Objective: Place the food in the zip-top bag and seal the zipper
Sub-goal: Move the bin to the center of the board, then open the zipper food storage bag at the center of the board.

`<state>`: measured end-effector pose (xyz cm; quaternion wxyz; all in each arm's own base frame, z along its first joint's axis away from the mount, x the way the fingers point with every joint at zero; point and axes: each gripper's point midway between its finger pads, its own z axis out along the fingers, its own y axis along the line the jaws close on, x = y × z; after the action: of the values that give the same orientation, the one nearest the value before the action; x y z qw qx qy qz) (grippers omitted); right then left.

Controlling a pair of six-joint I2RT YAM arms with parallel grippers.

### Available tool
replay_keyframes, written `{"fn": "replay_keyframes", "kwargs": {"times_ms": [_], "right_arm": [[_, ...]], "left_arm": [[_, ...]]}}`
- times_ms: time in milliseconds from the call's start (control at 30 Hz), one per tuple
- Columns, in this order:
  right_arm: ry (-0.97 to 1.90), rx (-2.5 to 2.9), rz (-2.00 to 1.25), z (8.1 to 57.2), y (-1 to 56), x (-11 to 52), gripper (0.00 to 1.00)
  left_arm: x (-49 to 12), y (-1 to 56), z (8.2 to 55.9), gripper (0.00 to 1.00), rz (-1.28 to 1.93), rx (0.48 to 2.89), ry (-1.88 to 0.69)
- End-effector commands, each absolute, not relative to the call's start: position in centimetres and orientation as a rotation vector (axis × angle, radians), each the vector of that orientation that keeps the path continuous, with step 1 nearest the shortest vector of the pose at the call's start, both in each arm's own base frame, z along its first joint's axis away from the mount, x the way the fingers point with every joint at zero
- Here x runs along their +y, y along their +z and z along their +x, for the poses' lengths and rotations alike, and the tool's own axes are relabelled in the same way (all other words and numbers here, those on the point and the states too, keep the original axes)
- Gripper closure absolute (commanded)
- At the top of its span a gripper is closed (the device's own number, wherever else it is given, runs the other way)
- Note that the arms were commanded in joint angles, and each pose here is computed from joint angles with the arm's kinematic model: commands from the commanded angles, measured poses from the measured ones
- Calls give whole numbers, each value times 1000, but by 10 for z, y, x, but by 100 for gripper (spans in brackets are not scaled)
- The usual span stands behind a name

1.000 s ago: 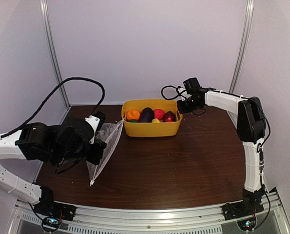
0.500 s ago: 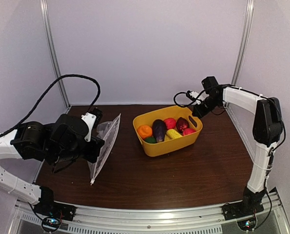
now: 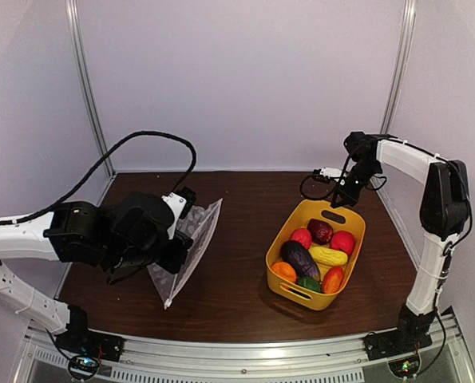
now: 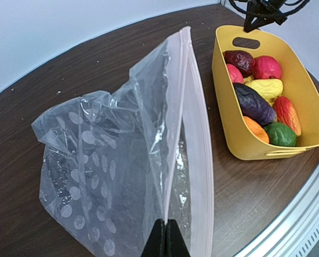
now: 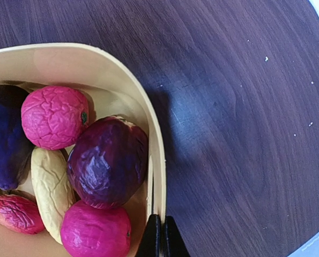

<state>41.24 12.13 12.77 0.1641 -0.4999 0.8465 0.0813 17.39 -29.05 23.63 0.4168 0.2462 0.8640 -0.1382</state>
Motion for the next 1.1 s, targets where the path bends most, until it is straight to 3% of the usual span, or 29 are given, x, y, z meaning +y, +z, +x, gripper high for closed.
{"fn": "replay_keyframes", "kwargs": {"times_ms": [0, 133, 267, 400, 533, 700, 800, 933, 1067], "right_arm": [[221, 2340, -1544, 419, 130, 124, 100], [252, 2287, -1510, 431, 138, 151, 94], [248, 2311, -1380, 442, 152, 167, 66], [160, 2317, -1060, 455, 220, 146, 51], [288, 2144, -822, 422, 297, 152, 46], [707, 1882, -641, 360, 350, 189, 21], [868, 1846, -640, 339, 352, 215, 20], [961, 1906, -657, 327, 334, 243, 28], [1061, 1924, -679, 313, 323, 262, 29]], "left_arm": [[-318, 247, 175, 100, 647, 2137, -443], [-334, 248, 178, 100, 681, 2103, -454], [-348, 250, 185, 100, 710, 2086, -414], [-359, 251, 190, 100, 721, 2083, -384], [-367, 257, 202, 100, 642, 2057, -367], [-382, 269, 226, 100, 433, 1979, -430], [-393, 277, 246, 100, 312, 1937, -452], [-411, 290, 264, 100, 230, 1905, -467], [-422, 301, 271, 100, 164, 1878, -503]]}}
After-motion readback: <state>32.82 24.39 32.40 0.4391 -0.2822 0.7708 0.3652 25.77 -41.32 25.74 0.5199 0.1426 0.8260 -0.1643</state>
